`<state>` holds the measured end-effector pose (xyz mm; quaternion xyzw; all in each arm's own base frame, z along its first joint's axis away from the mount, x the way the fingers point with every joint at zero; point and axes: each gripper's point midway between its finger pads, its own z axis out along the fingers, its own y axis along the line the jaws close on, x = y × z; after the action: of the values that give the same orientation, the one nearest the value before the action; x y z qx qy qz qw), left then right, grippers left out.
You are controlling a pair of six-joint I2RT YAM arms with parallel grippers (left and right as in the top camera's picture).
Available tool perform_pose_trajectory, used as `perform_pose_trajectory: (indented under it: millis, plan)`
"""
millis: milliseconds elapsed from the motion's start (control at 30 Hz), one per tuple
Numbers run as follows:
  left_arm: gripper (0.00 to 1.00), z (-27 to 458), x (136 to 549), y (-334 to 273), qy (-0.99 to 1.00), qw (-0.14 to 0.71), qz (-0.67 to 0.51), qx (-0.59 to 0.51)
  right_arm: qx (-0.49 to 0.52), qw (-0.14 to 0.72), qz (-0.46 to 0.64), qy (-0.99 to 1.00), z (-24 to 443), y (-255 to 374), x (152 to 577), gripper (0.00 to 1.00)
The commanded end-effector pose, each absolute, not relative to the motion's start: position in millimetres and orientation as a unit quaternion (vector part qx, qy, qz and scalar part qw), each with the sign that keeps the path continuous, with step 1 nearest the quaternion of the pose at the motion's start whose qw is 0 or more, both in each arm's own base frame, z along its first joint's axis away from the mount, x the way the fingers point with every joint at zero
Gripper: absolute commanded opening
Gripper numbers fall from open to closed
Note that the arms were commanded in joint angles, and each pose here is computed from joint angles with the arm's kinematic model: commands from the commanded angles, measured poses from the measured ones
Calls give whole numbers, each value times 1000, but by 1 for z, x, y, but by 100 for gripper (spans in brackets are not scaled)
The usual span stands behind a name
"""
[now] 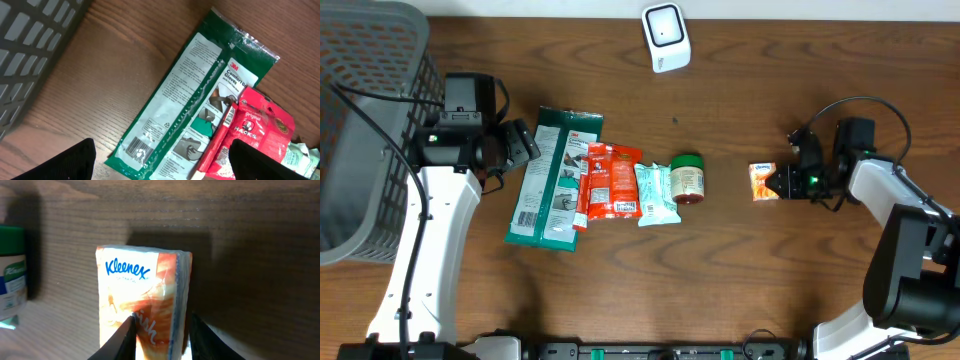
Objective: Scan the item barcode
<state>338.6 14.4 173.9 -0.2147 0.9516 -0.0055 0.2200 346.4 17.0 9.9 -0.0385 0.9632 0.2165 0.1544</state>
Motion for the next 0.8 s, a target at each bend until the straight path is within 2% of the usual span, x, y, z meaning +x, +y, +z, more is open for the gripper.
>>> perform_pose_trajectory:
  millis: [0,100,267,433,767]
  plan:
    - [85,179,339,16,951,227,-3,-212,-46,151,217,963,-2,19,339,29]
    - [86,179,339,16,951,227,-3,-212,-42,157,225,961,0,21,342,13]
    - [85,179,339,16,951,227,-3,-212,-32,186,241,952,38,24,364,1]
    - [85,179,339,16,951,227,-3,-212,-43,219,205,953,99,26,386,1]
    - [86,179,339,16,951,227,-3,-212,-54,281,-40,957,203,60,412,1]
